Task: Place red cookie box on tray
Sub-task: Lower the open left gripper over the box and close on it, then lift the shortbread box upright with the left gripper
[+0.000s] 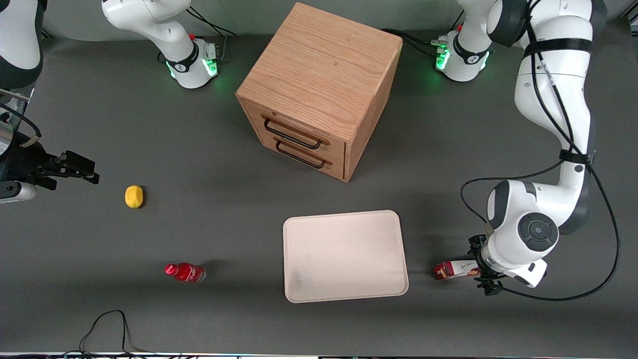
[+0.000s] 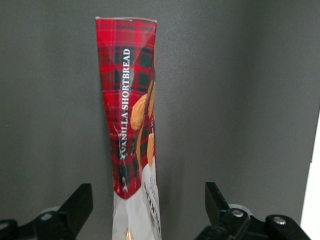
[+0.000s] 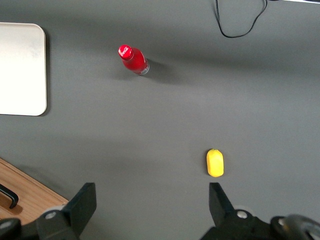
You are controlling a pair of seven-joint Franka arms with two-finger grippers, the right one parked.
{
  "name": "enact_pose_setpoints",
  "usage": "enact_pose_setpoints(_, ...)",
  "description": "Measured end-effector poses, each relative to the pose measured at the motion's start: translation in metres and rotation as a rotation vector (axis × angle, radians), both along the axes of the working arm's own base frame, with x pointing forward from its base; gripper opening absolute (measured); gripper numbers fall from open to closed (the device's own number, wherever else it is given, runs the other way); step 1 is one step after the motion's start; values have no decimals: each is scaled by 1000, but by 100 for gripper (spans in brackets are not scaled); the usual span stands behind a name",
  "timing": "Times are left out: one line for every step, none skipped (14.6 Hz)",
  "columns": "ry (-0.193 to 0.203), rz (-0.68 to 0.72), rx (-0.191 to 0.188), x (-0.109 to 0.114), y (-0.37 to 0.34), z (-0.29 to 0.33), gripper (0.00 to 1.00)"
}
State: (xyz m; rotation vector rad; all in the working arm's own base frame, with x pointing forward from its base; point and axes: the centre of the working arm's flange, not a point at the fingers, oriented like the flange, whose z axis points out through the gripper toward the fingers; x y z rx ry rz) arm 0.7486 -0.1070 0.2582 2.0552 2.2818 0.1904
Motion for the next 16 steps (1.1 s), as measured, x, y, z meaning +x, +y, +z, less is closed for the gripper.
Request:
enact_pose_setpoints(0, 0, 0, 0, 0, -4, 100)
enact_pose_setpoints(-4, 0, 0, 0, 1, -7, 100)
enact_pose_setpoints(-4, 0, 0, 0, 1, -10, 100)
enact_pose_setpoints(-2, 0, 0, -1, 2, -13, 100)
enact_pose_setpoints(-1, 1, 1, -1, 3, -15, 100)
enact_pose_setpoints(0, 2, 2, -1, 4, -16, 98)
enact_pose_setpoints(0, 3, 2, -1, 5, -16, 98)
enact_pose_setpoints(0, 4, 3, -1, 6, -16, 86)
enact_pose_setpoints(0, 5, 3, -1, 6, -16, 75)
enact_pose_setpoints(0, 5, 3, -1, 6, -16, 56)
enact_pose_setpoints(1, 5, 3, -1, 6, -16, 44)
enact_pose_setpoints(1, 4, 3, -1, 6, -16, 34)
enact_pose_setpoints(1, 3, 4, -1, 6, -16, 25)
enact_pose_setpoints(1, -1, 5, -1, 6, -16, 15)
enact_pose_setpoints(0, -9, 6, -1, 6, -16, 9)
enact_pose_setpoints(-1, -15, 7, -1, 6, -15, 4)
